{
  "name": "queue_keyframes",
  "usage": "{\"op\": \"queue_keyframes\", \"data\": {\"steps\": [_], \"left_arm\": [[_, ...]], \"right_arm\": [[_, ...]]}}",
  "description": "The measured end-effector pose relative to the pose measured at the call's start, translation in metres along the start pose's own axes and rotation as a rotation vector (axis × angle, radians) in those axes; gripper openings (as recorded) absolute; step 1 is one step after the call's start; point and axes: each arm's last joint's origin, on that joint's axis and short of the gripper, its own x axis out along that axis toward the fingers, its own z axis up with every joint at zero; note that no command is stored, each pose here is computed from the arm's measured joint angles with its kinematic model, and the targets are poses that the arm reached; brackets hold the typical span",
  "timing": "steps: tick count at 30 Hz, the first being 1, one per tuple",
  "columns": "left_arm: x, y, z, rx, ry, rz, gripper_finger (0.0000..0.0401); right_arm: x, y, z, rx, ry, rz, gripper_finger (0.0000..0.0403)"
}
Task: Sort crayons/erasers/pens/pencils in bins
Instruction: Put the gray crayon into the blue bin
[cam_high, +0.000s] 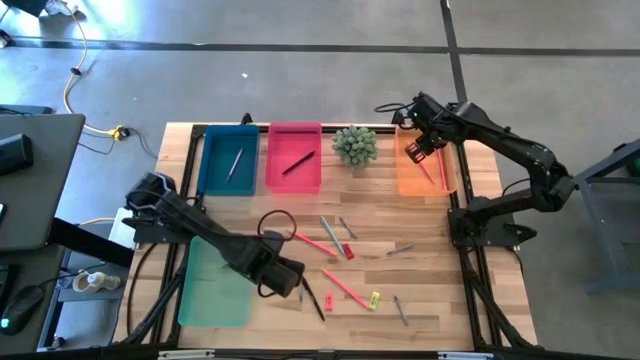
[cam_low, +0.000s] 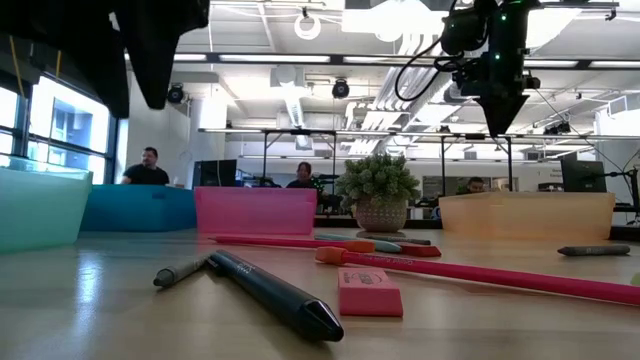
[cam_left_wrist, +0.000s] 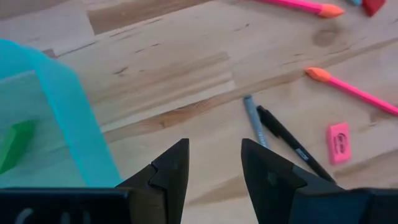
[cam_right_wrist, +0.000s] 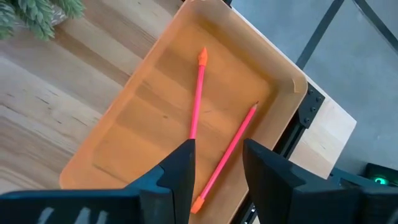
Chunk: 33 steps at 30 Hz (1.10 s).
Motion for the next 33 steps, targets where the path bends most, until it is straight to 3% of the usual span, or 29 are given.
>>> {"op": "queue_keyframes", "data": {"steps": [33], "left_arm": [[0.061, -0.034, -0.029, -0.026, 0.054, -0.086, 0.0133]], "right_arm": [[0.000, 0.000, 0.001, 0.002, -0.007, 0.001, 0.0124]]}}
